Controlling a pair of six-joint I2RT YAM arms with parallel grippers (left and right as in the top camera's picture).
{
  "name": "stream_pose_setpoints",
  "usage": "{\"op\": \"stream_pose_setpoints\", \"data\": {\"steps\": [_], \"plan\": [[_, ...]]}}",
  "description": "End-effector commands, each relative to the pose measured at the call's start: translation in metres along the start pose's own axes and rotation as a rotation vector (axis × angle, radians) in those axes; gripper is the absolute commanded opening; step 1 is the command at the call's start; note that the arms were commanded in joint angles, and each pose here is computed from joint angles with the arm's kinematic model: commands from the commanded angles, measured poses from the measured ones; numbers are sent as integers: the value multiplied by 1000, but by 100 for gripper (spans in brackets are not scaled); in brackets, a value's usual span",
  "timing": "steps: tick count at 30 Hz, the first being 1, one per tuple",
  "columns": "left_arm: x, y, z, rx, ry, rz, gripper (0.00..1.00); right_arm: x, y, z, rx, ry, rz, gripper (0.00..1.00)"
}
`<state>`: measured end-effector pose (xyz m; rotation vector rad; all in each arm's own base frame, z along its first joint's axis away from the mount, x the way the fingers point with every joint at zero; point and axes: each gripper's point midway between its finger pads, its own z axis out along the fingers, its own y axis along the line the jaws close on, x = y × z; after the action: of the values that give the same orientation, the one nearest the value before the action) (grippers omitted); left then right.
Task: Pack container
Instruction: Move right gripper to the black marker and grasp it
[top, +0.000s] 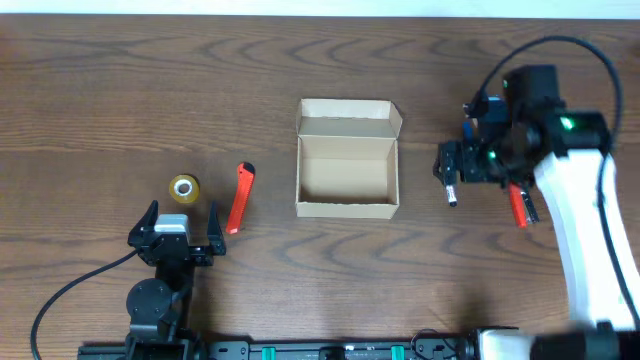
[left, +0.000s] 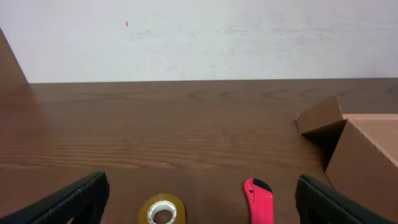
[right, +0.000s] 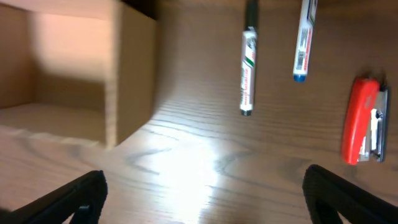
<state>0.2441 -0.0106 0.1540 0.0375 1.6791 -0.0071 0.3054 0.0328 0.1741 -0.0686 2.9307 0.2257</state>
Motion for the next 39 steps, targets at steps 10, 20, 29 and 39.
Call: {"op": "stream_pose_setpoints", "data": {"steps": [10,20,29,39], "plan": [[19,-4,1,19,52,-6,95,-4,-35,81,39,185,-14,86],[19,-4,1,19,52,-6,95,7,-34,118,-6,172,-83,88],[18,-6,1,35,51,-27,95,7,-38,156,-27,190,-100,88],[18,-6,1,34,52,-32,95,-2,-42,182,-29,173,-103,88]]}}
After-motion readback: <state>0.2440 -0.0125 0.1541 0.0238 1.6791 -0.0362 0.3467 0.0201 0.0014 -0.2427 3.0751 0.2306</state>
